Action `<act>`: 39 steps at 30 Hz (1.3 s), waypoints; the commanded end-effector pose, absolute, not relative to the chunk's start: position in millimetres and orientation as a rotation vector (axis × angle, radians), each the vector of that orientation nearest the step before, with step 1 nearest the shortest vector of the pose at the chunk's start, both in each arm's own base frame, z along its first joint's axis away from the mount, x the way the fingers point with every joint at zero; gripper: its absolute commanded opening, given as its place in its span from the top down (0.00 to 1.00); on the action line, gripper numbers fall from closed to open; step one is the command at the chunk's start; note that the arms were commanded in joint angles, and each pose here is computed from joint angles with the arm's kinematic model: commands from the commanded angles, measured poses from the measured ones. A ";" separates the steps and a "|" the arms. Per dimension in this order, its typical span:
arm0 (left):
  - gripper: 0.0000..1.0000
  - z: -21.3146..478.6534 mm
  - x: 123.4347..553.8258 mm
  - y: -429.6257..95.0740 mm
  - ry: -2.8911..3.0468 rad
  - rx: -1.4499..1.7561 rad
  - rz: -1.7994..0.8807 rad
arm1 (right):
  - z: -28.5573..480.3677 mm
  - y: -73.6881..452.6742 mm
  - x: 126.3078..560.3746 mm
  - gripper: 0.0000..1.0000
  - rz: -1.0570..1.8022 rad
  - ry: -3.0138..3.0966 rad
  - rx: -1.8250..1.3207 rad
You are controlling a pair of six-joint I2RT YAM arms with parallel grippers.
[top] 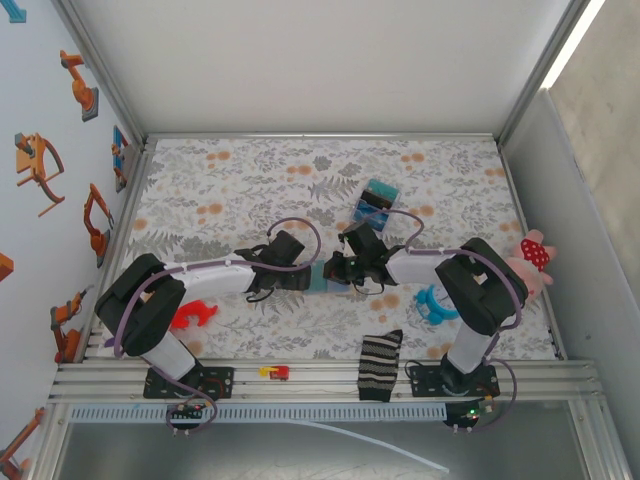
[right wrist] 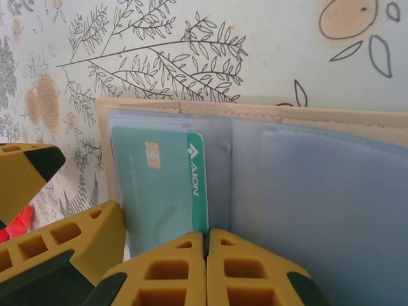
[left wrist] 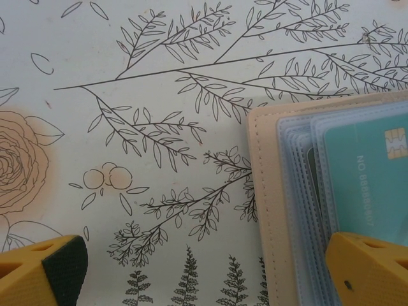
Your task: Take the credit cards out of the card holder
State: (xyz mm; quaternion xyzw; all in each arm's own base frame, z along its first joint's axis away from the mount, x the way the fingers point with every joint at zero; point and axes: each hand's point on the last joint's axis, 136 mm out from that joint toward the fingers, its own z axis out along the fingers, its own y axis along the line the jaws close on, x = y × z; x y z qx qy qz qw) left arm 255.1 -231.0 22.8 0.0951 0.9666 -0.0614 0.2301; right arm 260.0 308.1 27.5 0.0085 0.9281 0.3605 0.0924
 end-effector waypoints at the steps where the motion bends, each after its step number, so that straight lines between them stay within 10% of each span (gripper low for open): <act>1: 0.03 16.9 247.3 -230.2 2.702 0.279 -0.150 | 31.4 308.9 258.2 0.99 1.090 2.738 0.018; 39: 0.03 62.0 267.6 -248.2 2.561 0.391 -0.201 | 39.4 272.8 270.2 1.00 0.865 2.754 0.006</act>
